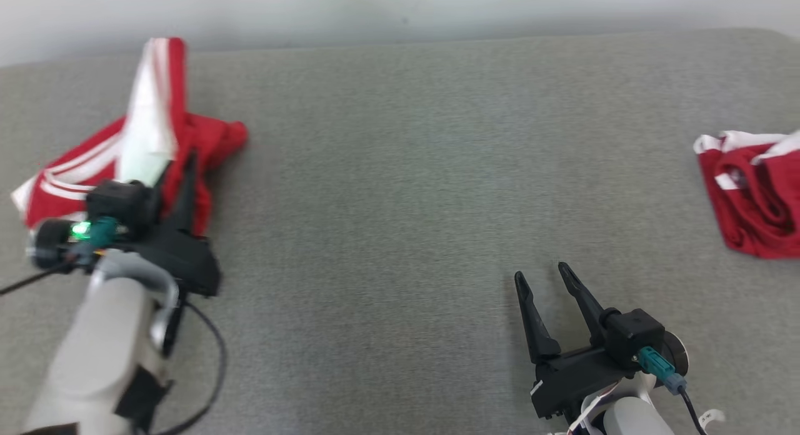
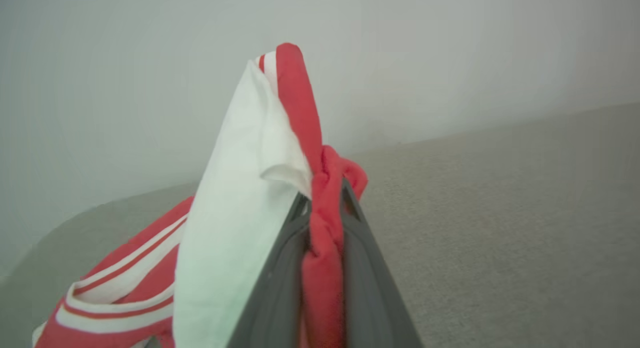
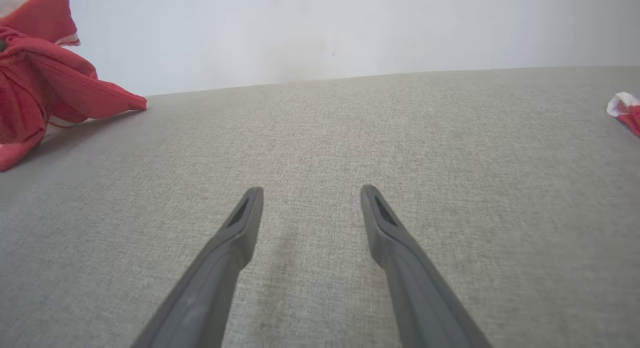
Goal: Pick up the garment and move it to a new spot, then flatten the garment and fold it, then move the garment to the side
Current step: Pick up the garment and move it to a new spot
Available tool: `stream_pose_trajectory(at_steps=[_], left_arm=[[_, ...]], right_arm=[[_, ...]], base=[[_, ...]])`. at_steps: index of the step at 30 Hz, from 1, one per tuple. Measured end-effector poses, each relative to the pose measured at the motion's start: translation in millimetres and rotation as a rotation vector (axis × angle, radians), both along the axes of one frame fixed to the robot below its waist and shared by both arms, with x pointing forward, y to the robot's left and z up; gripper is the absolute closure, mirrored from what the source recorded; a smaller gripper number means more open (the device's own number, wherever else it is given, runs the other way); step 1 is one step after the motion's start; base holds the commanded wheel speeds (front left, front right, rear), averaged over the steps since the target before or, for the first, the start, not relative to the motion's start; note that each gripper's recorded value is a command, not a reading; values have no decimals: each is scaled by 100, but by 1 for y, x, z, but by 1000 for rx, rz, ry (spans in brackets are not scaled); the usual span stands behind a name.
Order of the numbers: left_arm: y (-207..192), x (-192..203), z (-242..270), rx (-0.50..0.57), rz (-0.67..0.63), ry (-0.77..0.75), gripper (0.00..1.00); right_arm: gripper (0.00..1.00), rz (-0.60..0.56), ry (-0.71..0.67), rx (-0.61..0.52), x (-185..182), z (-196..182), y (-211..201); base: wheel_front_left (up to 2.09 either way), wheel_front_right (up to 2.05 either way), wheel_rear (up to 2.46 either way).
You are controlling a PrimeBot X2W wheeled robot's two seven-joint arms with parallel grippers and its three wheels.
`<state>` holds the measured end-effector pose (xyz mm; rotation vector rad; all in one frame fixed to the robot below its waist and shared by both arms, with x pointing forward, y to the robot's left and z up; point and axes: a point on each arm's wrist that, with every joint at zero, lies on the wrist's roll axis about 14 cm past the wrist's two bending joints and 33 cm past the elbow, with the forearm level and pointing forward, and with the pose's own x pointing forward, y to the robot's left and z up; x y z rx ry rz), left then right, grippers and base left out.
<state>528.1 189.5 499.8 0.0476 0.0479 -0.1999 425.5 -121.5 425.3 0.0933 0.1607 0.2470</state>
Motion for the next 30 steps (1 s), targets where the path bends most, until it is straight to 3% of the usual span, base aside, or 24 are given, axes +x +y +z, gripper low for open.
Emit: stream_pose_trajectory(at_steps=[6, 12, 18, 19, 20, 21, 22, 30], left_arm=[[-120, -8, -1, -124, -232, 0, 100], [-224, -41, -3, -142, -499, 17, 100], [-280, -78, -18, -106, -697, 50, 100], [-280, -78, -18, -106, -697, 50, 51], [-282, -80, -19, -103, -706, 51, 11], [-282, -80, -20, -101, -708, 53, 11], [-280, -79, -21, -106, -700, 56, 0], [-230, -71, -30, -159, -508, 78, 0]], right_arm=[[0, -110, -1, -3, -17, 5, -36], [0, -205, -7, -11, -32, 11, -66], [0, -273, -14, -12, -45, 16, -87], [0, -273, -14, -12, -45, 16, -87], [0, -284, -16, -11, -47, 17, -91], [0, -292, -18, -12, -48, 18, -93], [0, -298, -19, -12, -49, 18, -95], [0, -283, -38, 20, -46, 24, -87]], base=[[0, 0, 0], [0, 0, 0], [0, 0, 0], [0, 0, 0], [0, 0, 0], [0, 0, 0], [0, 0, 0], [0, 0, 0]])
